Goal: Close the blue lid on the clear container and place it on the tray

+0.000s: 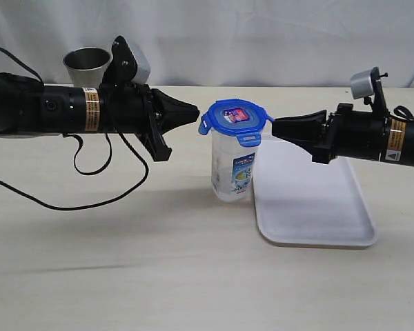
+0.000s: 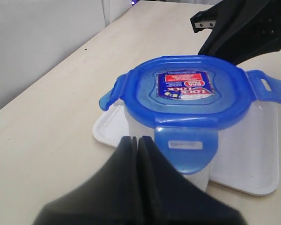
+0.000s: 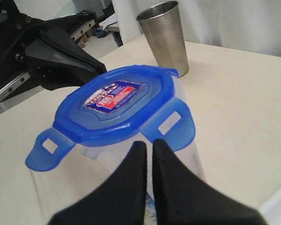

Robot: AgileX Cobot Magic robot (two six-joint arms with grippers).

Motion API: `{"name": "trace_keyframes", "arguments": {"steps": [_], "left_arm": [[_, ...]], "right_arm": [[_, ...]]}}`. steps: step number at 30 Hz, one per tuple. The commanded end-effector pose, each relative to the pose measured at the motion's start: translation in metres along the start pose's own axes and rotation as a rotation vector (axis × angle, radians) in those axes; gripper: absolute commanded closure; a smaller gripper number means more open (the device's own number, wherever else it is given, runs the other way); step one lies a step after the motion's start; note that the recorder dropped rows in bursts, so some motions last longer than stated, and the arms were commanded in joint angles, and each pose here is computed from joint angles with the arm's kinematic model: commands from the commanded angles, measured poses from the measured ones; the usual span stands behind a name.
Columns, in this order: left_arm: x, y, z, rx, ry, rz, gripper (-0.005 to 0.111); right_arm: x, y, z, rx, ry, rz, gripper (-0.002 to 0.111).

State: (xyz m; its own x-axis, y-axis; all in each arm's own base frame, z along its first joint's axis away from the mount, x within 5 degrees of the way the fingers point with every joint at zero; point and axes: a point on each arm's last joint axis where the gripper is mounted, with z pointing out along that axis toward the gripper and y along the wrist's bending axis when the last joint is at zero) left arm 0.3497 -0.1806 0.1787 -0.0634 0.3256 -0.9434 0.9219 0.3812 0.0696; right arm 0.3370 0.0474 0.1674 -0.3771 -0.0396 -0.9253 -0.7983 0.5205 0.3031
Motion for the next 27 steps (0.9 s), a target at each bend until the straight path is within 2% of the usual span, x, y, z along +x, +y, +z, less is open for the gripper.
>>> {"name": "trace_keyframes", "arguments": {"steps": [1,27], "left_arm": [[-0.0023,-0.0009,0.0010,0.017,-0.016,-0.015,0.107],[-0.0021,-0.0084,0.0006,0.100,-0.011,-0.041,0.107]], "right_arm": [[0.0001,0.0017,-0.0002,-0.020,0.006,-0.023,0.104],[-0.0020,-0.0013,-0.0001,0.014,-0.016,-0.047,0.104]]}}
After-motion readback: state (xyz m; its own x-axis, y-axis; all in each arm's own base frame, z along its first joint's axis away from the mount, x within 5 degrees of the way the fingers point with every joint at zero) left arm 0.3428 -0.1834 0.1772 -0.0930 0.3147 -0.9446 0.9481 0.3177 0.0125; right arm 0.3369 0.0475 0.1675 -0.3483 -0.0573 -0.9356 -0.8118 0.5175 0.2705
